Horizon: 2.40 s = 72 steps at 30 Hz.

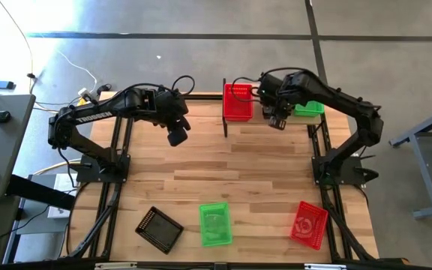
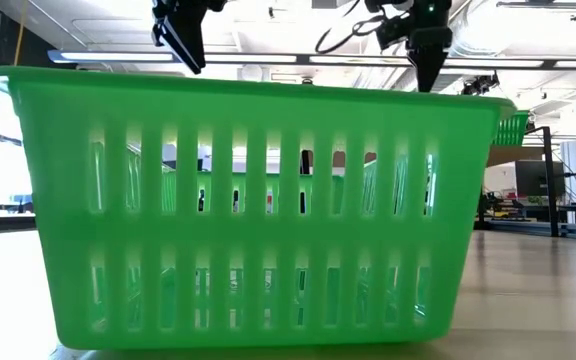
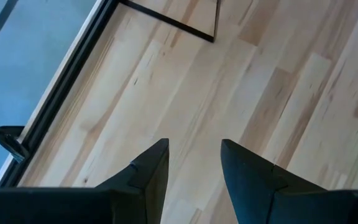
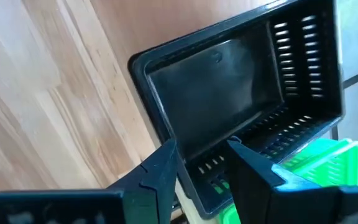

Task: Stack baskets on shelf by color
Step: Stack the right black basket on top of the other black basket on the shelf, then stack the green basket on top of the other green baskets on the shelf

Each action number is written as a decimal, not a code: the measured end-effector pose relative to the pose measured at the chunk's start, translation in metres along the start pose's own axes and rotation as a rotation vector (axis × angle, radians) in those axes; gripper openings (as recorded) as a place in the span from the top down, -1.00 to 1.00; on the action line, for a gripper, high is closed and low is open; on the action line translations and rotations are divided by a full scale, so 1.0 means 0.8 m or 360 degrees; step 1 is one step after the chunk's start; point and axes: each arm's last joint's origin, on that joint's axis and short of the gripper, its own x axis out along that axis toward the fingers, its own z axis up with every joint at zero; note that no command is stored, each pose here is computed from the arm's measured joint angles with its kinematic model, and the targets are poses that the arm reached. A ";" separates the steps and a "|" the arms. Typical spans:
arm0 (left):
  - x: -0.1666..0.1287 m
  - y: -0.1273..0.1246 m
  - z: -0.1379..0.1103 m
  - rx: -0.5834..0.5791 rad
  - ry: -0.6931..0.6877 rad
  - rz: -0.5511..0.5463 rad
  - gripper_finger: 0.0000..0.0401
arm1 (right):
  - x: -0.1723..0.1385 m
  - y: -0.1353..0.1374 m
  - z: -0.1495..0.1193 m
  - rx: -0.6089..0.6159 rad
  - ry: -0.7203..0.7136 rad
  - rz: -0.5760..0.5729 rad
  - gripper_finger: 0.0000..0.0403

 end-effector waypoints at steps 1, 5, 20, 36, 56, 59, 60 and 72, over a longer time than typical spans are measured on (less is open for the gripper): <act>0.000 0.000 0.000 0.0010 0.0000 0.0001 0.31 | 0.000 0.000 0.000 -0.0002 0.0005 0.0002 0.40; 0.000 0.000 0.000 0.0027 0.0000 0.0001 0.31 | 0.000 0.001 0.000 -0.0002 0.0000 0.0003 0.40; -0.005 -0.022 -0.014 0.0113 0.0145 -0.0185 0.31 | -0.043 0.009 0.003 0.0219 -0.0200 0.0203 0.40; -0.037 -0.084 -0.052 0.0362 0.0246 -0.0419 0.31 | -0.074 0.097 0.001 0.0380 -0.0283 0.0373 0.40; -0.051 -0.120 -0.164 0.0123 0.0071 -0.0574 0.31 | -0.120 0.205 -0.013 0.0725 -0.0501 0.0745 0.40; -0.045 -0.128 -0.165 0.0121 -0.0013 -0.0576 0.31 | -0.124 0.216 -0.015 0.0768 -0.0543 0.0743 0.40; -0.044 -0.133 -0.162 0.0108 -0.0054 -0.0600 0.31 | -0.124 0.218 -0.016 0.0786 -0.0554 0.0737 0.40; -0.007 -0.188 -0.123 0.0290 -0.0331 -0.0716 0.31 | -0.117 0.264 -0.019 0.0721 -0.0510 0.0706 0.40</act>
